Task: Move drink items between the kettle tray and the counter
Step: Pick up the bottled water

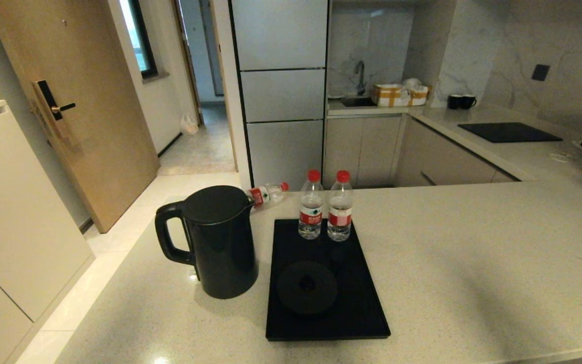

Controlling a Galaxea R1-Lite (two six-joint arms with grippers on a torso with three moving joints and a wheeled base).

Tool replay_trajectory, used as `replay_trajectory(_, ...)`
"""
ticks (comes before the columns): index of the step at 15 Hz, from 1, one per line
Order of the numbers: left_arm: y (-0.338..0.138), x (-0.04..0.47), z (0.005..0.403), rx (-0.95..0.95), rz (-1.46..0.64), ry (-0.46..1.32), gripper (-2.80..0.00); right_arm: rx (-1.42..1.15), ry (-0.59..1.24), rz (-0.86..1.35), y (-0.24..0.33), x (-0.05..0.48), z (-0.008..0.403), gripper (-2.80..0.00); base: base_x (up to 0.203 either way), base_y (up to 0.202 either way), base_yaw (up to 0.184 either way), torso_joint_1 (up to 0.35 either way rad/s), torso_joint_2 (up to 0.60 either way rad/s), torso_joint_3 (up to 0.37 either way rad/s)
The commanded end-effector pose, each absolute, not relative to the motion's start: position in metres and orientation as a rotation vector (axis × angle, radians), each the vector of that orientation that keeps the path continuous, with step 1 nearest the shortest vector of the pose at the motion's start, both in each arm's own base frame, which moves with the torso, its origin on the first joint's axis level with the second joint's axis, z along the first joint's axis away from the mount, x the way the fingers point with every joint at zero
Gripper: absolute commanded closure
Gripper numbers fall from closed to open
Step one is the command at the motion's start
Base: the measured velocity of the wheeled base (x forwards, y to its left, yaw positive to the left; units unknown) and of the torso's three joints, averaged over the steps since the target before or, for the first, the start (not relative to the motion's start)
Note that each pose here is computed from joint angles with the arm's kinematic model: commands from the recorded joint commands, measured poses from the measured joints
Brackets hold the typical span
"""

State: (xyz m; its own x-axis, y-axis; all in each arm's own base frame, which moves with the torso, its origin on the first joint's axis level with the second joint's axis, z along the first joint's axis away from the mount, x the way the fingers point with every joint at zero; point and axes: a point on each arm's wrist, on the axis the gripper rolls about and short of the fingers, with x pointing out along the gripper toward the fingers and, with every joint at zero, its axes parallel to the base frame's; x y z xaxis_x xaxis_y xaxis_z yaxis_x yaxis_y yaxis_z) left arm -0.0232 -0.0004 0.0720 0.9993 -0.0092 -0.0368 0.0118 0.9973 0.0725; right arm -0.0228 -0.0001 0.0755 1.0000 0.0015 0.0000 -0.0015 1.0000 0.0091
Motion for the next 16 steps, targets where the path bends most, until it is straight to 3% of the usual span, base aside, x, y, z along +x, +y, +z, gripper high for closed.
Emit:
replay_trajectory(1,-0.0004,-0.0231,0.0721,0.073,-0.011,0.038,0.0,0.009,0.002,0.002,-0.0001,-0.0227,0.0755,0.0,0.0,0.0,0.0,0.0,0.0,0.0)
replay_trajectory(6,-0.0004,-0.023,0.0717,0.073,-0.011,0.039,0.0,0.009,0.002,0.002,-0.0001,-0.0227,0.0755,0.0,0.0,0.0,0.0,0.017,-0.01,0.018)
replay_trajectory(12,-0.0004,-0.0232,0.0721,0.073,-0.011,0.037,0.0,0.009,0.002,0.002,-0.0001,-0.0227,0.0755,0.0,0.0,0.0,0.0,0.259,-0.09,0.153)
replay_trajectory(16,-0.0004,-0.023,0.0717,0.073,-0.011,0.04,0.0,0.008,0.002,0.002,-0.0001,-0.0227,0.0755,0.0,0.0,0.0,0.0,0.048,-0.02,0.027)
